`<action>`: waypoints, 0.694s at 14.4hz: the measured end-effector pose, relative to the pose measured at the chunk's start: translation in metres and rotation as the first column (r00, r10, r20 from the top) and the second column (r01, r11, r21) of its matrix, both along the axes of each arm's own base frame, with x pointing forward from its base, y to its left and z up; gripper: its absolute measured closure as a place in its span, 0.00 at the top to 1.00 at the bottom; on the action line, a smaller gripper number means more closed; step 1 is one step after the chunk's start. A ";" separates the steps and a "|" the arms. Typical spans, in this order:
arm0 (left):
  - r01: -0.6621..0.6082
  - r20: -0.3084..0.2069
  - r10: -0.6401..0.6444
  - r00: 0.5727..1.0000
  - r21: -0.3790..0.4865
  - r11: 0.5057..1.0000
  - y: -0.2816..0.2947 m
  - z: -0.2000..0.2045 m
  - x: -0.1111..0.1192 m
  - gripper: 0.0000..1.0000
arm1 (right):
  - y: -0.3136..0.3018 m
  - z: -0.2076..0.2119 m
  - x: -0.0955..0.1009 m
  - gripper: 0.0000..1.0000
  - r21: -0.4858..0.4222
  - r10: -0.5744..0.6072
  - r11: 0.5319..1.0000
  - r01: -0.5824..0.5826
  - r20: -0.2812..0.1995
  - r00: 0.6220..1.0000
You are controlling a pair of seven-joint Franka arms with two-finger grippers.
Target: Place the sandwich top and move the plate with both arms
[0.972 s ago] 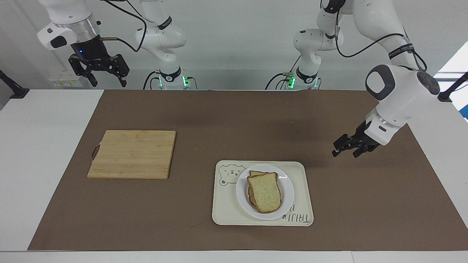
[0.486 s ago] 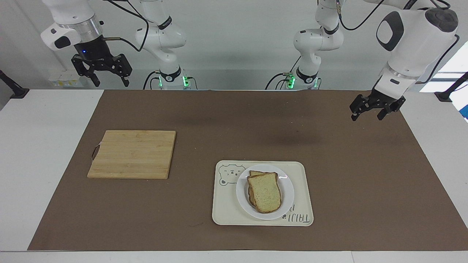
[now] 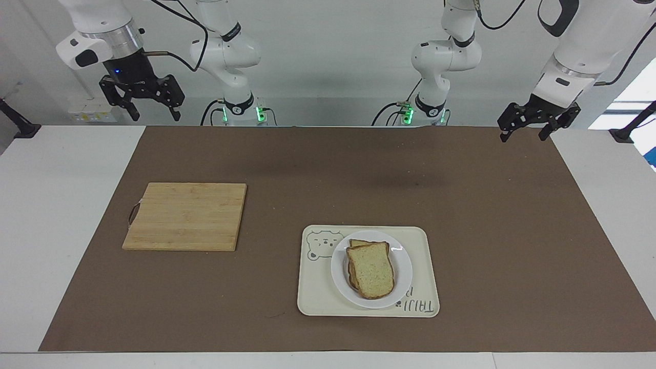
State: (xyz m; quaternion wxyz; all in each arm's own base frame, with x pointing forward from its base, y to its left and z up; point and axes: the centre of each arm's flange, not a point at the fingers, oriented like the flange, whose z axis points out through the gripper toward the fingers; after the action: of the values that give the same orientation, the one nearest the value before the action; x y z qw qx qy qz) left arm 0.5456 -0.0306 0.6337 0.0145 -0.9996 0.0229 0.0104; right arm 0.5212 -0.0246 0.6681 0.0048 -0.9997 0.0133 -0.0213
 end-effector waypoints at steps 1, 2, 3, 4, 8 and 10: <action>0.000 0.000 0.000 1.000 0.000 1.000 0.000 0.000 0.000 1.00 | 0.000 0.000 0.000 1.00 0.000 0.000 1.000 0.000 0.000 1.000; 0.000 0.000 0.000 1.000 0.000 1.000 0.000 0.000 0.000 1.00 | 0.000 0.000 0.000 1.00 0.000 -0.001 1.000 0.001 0.000 1.000; 0.000 0.000 0.000 1.000 0.000 1.000 0.000 0.000 0.000 1.00 | -0.001 0.000 0.000 1.00 0.000 -0.001 1.000 0.001 0.000 1.000; 0.000 -0.001 0.000 1.000 0.000 1.000 0.000 0.000 0.000 1.00 | -0.001 0.000 0.000 1.00 0.000 -0.001 1.000 0.001 0.000 1.000; 0.000 -0.001 0.000 1.000 0.000 1.000 0.000 0.000 0.000 1.00 | -0.004 0.000 0.000 1.00 0.000 -0.007 1.000 0.007 -0.001 1.000; 0.001 -0.001 -0.001 1.000 0.000 1.000 0.000 0.000 0.000 1.00 | -0.008 0.000 0.000 1.00 0.001 -0.014 1.000 0.014 -0.001 1.000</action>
State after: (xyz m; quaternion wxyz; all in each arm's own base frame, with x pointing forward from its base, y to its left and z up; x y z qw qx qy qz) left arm 0.5455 -0.0308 0.6336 0.0145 -0.9996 0.0235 0.0109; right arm 0.5208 -0.0323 0.6680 0.0051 -0.9996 0.0205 -0.0211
